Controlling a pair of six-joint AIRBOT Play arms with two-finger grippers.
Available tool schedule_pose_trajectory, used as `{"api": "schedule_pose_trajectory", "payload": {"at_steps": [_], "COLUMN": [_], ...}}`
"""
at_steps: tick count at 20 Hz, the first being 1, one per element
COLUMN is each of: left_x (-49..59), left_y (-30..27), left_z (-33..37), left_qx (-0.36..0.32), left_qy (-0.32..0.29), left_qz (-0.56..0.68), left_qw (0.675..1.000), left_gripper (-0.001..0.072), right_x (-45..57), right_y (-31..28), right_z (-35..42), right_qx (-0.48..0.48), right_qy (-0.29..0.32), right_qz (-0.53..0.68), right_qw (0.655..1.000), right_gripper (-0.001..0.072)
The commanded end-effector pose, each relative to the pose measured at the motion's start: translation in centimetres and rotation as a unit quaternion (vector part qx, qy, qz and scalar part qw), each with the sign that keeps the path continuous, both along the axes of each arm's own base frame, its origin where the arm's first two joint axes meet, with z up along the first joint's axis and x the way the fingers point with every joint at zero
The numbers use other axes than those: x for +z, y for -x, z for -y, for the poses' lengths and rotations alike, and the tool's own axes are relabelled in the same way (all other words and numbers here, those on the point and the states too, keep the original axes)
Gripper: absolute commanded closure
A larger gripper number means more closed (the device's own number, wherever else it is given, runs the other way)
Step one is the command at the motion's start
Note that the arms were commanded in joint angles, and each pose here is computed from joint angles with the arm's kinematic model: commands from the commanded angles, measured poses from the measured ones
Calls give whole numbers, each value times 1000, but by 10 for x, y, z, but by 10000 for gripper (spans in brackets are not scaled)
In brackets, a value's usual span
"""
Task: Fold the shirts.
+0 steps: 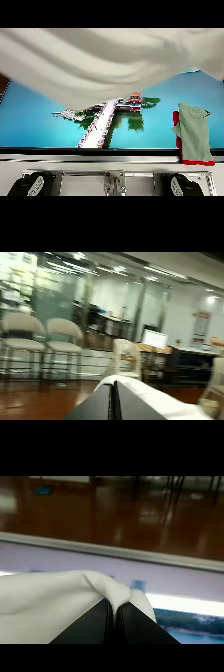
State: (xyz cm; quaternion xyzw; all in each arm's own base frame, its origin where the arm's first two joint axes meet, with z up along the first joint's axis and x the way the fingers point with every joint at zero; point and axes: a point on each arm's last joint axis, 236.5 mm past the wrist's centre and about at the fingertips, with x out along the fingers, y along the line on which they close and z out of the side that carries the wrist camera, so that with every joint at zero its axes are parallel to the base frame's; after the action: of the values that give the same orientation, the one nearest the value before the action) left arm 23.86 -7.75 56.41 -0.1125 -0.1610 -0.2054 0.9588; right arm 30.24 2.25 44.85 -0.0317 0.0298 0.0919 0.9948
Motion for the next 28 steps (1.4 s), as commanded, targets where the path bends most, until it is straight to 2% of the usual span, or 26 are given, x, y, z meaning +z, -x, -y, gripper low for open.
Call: {"api": "schedule_pose_trajectory", "payload": {"at_steps": [1, 6, 10, 13, 16, 18, 22, 25, 28], "left_x": [-28, -145, -233, -313, -369, -391, -436, -484, -542], "left_y": [22, 7, -15, -39, -76, -112, -185, -224, -232], "left_z": [-26, -74, -84, -91, -103, -114, -124, -111, -92], "left_qx": [98, 178, 162, 143, 141, 147, 140, 108, 84], "left_qy": [-52, -123, -109, -87, -65, -47, 14, 85, 89], "left_qz": [-63, -287, -408, -499, -541, -551, -552, -576, -629], "left_qw": [992, 933, 892, 850, 826, 820, 822, 806, 768], "left_gripper": [671, 671, 671, 671, 671, 670, 670, 670, 669], "right_x": [42, 31, -36, -135, -247, -311, -373, -395, -435], "right_y": [57, 63, 14, -36, -98, -158, -261, -289, -280], "right_z": [10, 13, 23, 28, 8, -16, -50, -60, -68], "right_qx": [-57, -68, -56, -27, 17, 28, 4, -18, -14], "right_qy": [14, 12, -2, -28, -46, -35, -70, -108, -123], "right_qz": [67, 43, -94, -274, -403, -418, -338, -312, -369], "right_qw": [996, 997, 994, 961, 914, 907, 939, 944, 921], "right_gripper": [639, 639, 639, 639, 639, 639, 638, 638, 638]}}
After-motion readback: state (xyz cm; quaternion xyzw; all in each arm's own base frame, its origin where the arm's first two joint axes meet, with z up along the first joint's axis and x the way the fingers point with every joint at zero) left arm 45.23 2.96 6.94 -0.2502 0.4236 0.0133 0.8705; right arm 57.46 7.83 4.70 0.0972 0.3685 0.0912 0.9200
